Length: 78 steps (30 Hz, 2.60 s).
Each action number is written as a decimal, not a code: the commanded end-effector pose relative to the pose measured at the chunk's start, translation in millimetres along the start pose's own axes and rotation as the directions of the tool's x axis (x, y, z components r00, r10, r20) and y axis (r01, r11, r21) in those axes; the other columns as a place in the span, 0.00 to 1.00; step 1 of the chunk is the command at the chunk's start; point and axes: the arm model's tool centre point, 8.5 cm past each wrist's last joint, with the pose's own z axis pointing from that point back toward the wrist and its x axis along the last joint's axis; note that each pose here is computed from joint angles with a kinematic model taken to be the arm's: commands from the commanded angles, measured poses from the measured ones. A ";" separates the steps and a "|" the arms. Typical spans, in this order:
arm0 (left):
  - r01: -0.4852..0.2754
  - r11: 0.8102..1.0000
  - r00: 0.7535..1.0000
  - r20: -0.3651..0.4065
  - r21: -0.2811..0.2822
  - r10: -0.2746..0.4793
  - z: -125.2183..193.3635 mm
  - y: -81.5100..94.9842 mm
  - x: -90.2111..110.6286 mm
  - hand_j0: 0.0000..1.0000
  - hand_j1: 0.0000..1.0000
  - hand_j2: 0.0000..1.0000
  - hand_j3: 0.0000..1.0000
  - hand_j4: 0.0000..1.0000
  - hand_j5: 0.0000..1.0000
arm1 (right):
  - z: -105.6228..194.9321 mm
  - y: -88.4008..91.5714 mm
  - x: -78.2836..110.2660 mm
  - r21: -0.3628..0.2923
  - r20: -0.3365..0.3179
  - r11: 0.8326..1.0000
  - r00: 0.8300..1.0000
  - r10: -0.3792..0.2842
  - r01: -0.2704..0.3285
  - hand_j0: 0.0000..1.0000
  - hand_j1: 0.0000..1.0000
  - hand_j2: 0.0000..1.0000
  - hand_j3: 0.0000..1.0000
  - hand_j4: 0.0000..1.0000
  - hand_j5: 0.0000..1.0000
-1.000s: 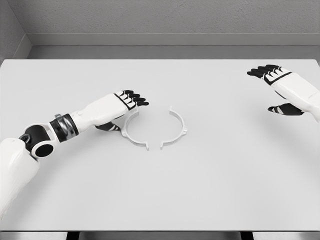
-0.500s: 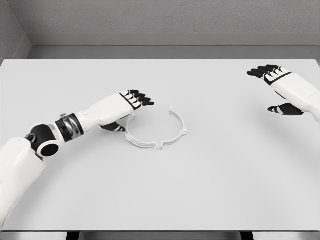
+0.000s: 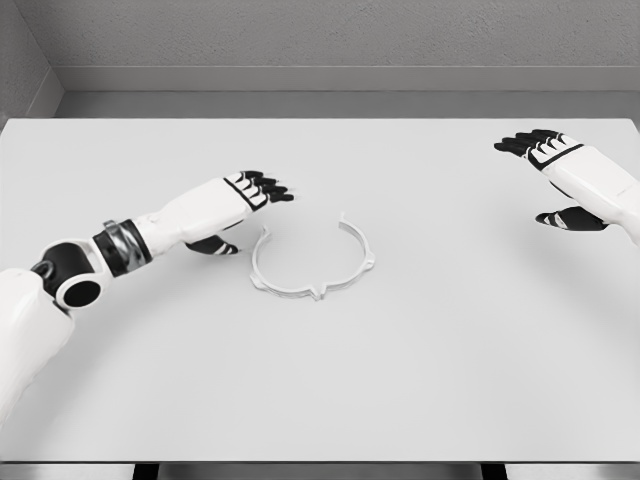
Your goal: Assemble PVC drainage pipe clamps
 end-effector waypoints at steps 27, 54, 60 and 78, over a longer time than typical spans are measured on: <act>-0.023 1.000 0.995 0.096 0.017 0.021 22.4 -5.1 40.9 1.00 1.00 1.00 1.00 1.00 1.00 | -0.2 -0.3 0.5 -0.003 0.002 1.000 1.000 -0.005 0.005 1.00 1.00 1.00 1.00 1.00 1.00; -0.020 1.000 0.993 0.117 0.012 0.019 4.9 -12.2 50.9 1.00 1.00 1.00 1.00 1.00 1.00 | -0.1 -0.1 0.9 -0.004 0.003 1.000 1.000 -0.006 0.006 1.00 1.00 1.00 1.00 1.00 1.00; -0.029 1.000 0.995 0.095 -0.012 0.030 6.7 -20.6 44.2 1.00 1.00 1.00 1.00 1.00 1.00 | -0.5 -1.0 2.0 -0.006 0.006 1.000 1.000 -0.003 0.003 1.00 1.00 1.00 1.00 1.00 1.00; -0.031 0.999 0.995 0.097 0.008 0.030 -9.3 -17.9 45.1 1.00 1.00 1.00 1.00 1.00 1.00 | -0.5 -1.0 2.9 -0.010 0.012 1.000 1.000 -0.014 0.014 1.00 1.00 1.00 1.00 1.00 1.00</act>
